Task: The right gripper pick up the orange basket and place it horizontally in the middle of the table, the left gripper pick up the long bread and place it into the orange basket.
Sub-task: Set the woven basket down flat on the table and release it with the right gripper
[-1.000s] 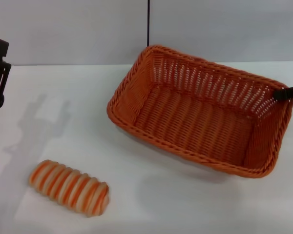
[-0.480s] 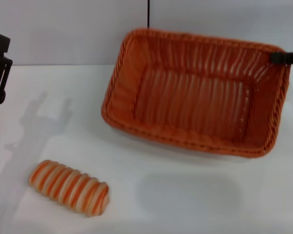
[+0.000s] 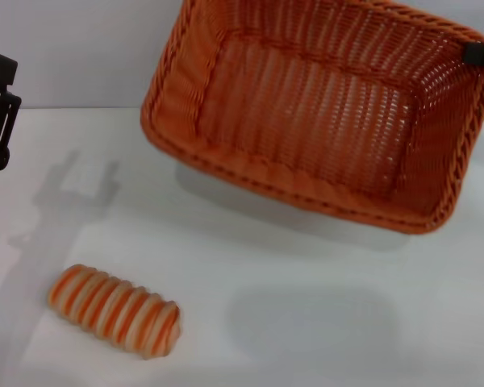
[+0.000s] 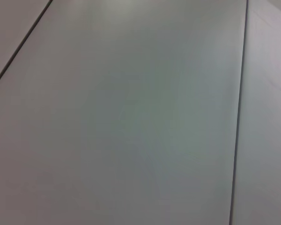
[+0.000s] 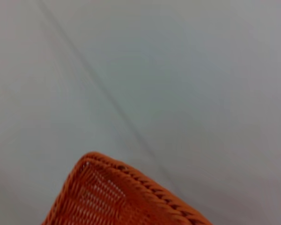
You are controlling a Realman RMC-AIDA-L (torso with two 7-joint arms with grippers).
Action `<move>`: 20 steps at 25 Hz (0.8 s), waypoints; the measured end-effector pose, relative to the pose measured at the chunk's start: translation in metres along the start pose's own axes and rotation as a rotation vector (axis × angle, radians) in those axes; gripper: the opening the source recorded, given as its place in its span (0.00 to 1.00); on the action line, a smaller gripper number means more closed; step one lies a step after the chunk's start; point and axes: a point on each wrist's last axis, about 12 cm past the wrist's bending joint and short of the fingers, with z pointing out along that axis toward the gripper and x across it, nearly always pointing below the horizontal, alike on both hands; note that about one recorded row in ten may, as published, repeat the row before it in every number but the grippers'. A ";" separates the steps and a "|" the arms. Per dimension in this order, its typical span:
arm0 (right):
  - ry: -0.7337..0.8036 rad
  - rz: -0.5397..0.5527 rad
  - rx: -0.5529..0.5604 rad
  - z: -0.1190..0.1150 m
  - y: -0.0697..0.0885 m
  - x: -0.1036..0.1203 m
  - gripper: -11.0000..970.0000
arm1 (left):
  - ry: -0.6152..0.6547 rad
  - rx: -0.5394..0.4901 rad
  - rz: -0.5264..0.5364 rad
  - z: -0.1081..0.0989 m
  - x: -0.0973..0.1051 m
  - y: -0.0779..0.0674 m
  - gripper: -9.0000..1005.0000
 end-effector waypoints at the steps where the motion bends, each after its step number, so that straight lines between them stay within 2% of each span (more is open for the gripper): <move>1: 0.007 -0.011 -0.017 -0.002 0.002 -0.001 0.19 | 0.000 0.000 0.000 0.000 0.000 0.000 0.69; 4: 0.052 -0.038 -0.094 -0.015 0.012 -0.007 0.19 | 0.001 0.001 0.003 0.000 0.000 0.001 0.69; 5: 0.052 -0.038 -0.094 -0.015 0.012 -0.007 0.19 | 0.001 0.000 0.004 0.000 0.000 0.001 0.69; 7: 0.087 -0.055 -0.112 -0.029 0.019 -0.012 0.19 | 0.002 -0.001 0.005 0.000 -0.001 0.001 0.69; 12: 0.144 -0.074 -0.079 -0.049 0.018 -0.011 0.19 | 0.005 -0.009 0.007 -0.003 -0.001 0.002 0.69; 16: 0.174 -0.078 -0.084 -0.050 0.016 -0.004 0.19 | 0.005 -0.009 0.007 -0.003 -0.001 0.002 0.69; 20: 0.175 -0.107 -0.127 -0.042 0.013 0.009 0.19 | 0.013 -0.009 0.006 -0.001 0.001 0.002 0.69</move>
